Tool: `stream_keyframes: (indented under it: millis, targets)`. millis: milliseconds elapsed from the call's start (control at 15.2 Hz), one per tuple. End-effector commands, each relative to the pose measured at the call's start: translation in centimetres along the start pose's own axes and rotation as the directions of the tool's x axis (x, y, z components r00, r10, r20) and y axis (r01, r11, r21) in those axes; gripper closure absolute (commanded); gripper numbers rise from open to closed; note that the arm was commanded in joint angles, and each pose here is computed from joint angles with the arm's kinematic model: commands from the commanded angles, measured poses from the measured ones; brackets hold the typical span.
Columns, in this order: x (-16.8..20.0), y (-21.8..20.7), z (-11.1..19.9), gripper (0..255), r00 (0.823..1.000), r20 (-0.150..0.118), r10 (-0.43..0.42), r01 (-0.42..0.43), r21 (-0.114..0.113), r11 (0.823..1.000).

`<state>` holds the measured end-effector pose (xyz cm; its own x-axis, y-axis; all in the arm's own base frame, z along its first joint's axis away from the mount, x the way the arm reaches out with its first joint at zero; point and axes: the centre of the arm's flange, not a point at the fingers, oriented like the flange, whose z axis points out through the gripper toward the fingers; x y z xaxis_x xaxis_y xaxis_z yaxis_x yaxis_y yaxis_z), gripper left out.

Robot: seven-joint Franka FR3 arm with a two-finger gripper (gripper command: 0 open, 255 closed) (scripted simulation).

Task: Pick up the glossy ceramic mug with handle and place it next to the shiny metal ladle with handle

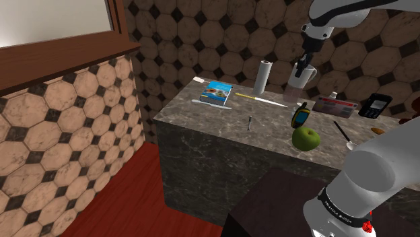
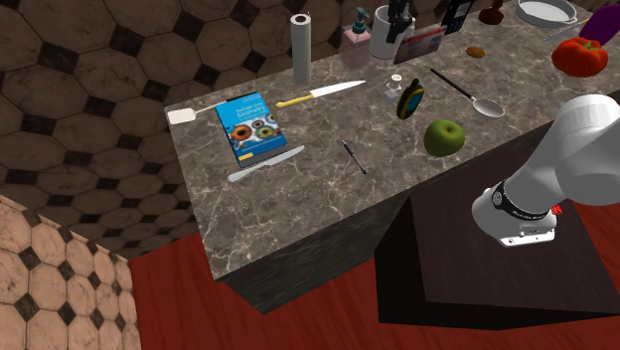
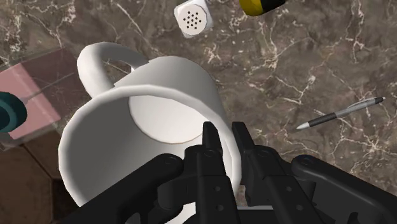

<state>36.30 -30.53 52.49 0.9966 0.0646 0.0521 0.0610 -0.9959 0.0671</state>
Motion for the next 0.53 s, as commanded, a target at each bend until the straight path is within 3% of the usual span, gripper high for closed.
stream_keyframes:
  millis: [0, 462]
  targets:
    - [-1.3, 2.2, 0.1, 255, 1.000, 0.000, -0.002, 0.002, 0.000, 1.000]
    - [-5.7, 10.1, 0.4, 255, 1.000, 0.000, -0.002, 0.002, 0.000, 1.000]
